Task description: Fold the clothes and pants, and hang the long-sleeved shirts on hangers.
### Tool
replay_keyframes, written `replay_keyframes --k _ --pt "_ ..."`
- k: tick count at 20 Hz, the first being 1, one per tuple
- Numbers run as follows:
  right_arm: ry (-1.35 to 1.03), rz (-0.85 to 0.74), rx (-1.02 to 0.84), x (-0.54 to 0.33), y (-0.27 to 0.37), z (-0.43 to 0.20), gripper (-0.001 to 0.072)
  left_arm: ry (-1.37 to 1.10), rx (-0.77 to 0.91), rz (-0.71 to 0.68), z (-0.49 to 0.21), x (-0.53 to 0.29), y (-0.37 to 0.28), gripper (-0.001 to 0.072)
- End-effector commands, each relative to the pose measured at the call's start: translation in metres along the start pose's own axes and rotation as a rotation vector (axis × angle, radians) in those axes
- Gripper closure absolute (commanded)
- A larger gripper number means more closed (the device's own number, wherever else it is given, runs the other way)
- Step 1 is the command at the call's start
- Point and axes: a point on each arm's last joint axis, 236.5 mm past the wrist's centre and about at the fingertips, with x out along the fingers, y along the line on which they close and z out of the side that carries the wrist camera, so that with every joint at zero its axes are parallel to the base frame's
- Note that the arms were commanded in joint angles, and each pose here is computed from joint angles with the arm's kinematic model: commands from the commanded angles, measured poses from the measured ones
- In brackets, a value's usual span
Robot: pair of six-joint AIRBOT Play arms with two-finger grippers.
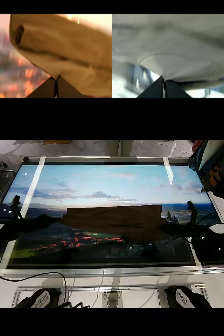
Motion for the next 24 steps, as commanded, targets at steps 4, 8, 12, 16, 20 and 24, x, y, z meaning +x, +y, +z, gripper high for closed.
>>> replay_keyframes --k 4,8,12,16,20,24 --pt "-0.448 -0.155 0.022 0.005 -0.01 0.111 0.0694 -0.29 0.046 0.117 0.066 0.037 -0.007 0.0696" --pt "-0.479 -0.228 0.052 0.044 -0.037 0.146 0.0694 -0.307 0.013 0.197 0.059 0.09 0.01 0.0696" --pt "-0.444 -0.242 0.099 0.083 -0.065 0.17 0.0694 -0.262 -0.064 0.204 0.055 0.136 0.025 0.0696" --pt "-0.406 -0.262 0.125 0.111 -0.09 0.172 0.0694 -0.237 -0.132 0.194 0.056 0.167 0.034 0.0696" --pt "-0.375 -0.286 0.124 0.122 -0.104 0.163 0.0649 -0.23 -0.123 0.19 0.056 0.174 0.032 0.0571" --pt "-0.308 -0.265 0.07 0.126 -0.094 0.154 0.0175 -0.225 -0.096 0.157 0.063 0.171 0.018 0.0077"
